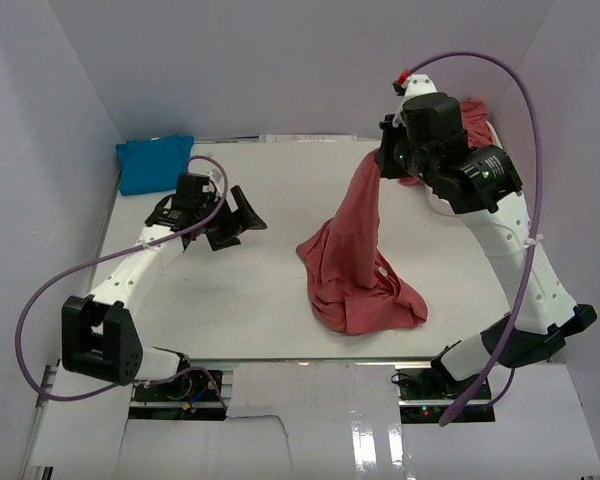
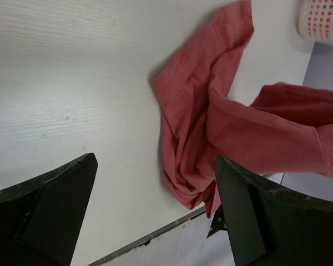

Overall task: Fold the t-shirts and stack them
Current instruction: Flatten out the tshirt

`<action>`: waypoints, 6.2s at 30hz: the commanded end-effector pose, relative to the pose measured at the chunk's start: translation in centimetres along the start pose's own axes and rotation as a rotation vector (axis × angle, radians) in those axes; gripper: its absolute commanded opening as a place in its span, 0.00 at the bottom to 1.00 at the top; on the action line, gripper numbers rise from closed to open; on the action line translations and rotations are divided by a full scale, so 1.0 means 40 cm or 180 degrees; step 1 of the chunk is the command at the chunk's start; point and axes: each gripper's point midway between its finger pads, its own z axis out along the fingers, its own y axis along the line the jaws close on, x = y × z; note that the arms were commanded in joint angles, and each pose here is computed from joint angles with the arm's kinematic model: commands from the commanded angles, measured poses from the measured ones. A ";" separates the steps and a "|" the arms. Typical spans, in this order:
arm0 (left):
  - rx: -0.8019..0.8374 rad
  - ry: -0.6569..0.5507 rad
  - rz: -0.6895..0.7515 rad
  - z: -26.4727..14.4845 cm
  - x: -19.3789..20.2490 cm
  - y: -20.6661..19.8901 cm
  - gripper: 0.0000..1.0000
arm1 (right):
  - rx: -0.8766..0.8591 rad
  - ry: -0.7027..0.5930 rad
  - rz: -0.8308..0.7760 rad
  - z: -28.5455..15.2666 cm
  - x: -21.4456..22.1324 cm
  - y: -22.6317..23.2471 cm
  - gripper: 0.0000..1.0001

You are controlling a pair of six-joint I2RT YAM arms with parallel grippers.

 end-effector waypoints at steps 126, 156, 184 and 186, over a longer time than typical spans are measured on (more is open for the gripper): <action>0.2050 0.0792 0.2377 0.621 0.032 -0.404 0.51 | 0.0367 0.0903 0.0810 -0.209 0.263 -0.167 0.08; 0.2025 0.0468 0.2516 0.750 0.071 -0.432 0.58 | 0.0345 0.1012 0.0774 -0.204 0.293 -0.167 0.08; 0.2073 0.0857 0.2650 0.814 0.209 -0.389 0.26 | 0.0371 0.1050 0.0774 -0.204 0.308 -0.172 0.08; 0.1954 0.0922 0.2728 0.830 0.233 -0.367 0.25 | 0.0367 0.1056 0.0770 -0.202 0.308 -0.171 0.08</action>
